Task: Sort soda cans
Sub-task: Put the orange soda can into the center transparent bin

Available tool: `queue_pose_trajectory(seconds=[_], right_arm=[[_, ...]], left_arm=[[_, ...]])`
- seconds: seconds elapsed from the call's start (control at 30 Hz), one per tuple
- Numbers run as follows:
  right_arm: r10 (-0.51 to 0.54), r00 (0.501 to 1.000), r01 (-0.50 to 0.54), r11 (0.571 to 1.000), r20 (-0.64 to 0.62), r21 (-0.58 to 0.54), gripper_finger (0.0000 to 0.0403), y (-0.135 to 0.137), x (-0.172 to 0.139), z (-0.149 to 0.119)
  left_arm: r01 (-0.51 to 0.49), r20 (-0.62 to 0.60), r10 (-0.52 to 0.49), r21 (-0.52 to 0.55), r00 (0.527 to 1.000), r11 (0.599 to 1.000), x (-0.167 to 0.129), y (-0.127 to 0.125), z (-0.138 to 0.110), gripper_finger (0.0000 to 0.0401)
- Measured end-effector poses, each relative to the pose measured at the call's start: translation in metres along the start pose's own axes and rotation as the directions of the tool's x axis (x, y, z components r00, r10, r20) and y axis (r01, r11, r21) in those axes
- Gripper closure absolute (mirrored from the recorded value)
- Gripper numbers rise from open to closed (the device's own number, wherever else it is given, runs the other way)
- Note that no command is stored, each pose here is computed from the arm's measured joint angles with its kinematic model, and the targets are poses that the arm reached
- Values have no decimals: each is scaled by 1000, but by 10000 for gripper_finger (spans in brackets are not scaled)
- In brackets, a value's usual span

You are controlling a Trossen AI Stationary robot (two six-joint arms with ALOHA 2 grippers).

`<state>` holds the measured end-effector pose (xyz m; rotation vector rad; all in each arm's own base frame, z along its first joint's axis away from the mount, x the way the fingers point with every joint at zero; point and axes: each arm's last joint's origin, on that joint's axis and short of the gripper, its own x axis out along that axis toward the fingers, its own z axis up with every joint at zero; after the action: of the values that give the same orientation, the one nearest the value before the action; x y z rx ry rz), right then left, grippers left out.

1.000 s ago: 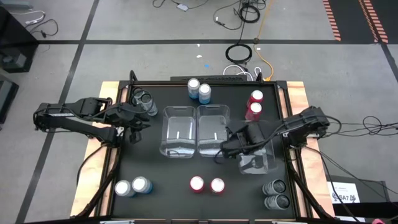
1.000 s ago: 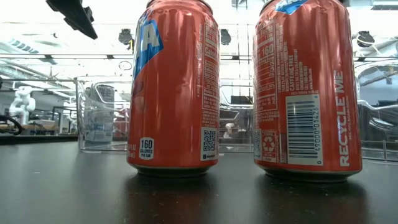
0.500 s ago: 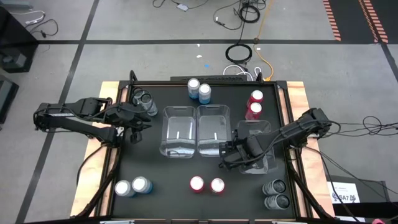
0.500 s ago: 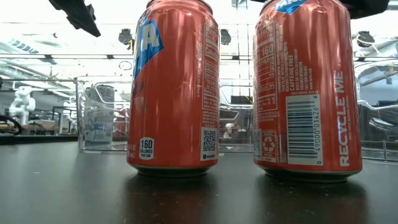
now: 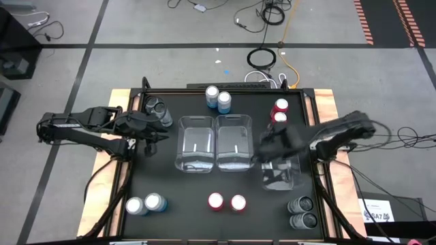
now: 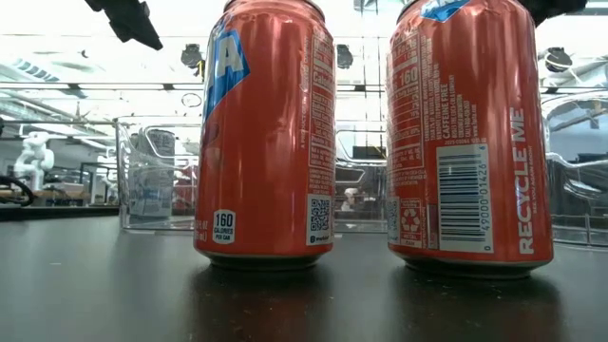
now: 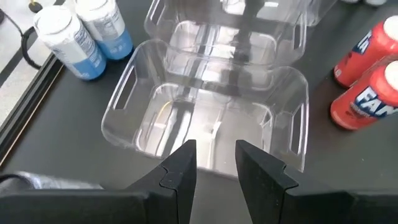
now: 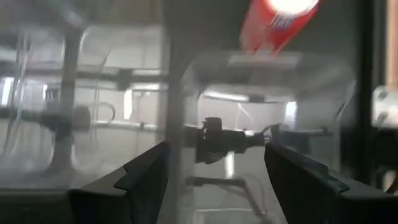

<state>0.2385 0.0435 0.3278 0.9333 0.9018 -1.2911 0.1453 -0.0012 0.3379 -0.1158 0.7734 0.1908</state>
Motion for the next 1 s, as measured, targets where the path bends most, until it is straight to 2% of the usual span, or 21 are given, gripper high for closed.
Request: queue_pose_trajectory(seconds=[0.2,0.4,0.5,0.6,0.8,1.0], right_arm=[[12,999,-14,999,51,35,151,-62,5,50],[34,993,-48,991,114,124,151,-108,9,77],[88,988,-104,987,129,121,151,-107,19,85],[149,982,-156,986,114,61,151,-93,31,90],[98,988,-101,995,122,20,151,-85,42,92],[95,987,-97,995,128,4,151,-84,42,92]], left_arm=[[-6,51,6,-7,999,1000,0,0,5,278],[-106,72,107,-14,992,994,0,2,5,278],[-125,76,126,-14,989,992,0,3,6,278],[-153,81,154,-16,985,988,-1,4,6,278],[-159,82,160,-17,984,987,-1,4,6,278],[-155,79,155,-16,985,988,-1,4,6,278]])
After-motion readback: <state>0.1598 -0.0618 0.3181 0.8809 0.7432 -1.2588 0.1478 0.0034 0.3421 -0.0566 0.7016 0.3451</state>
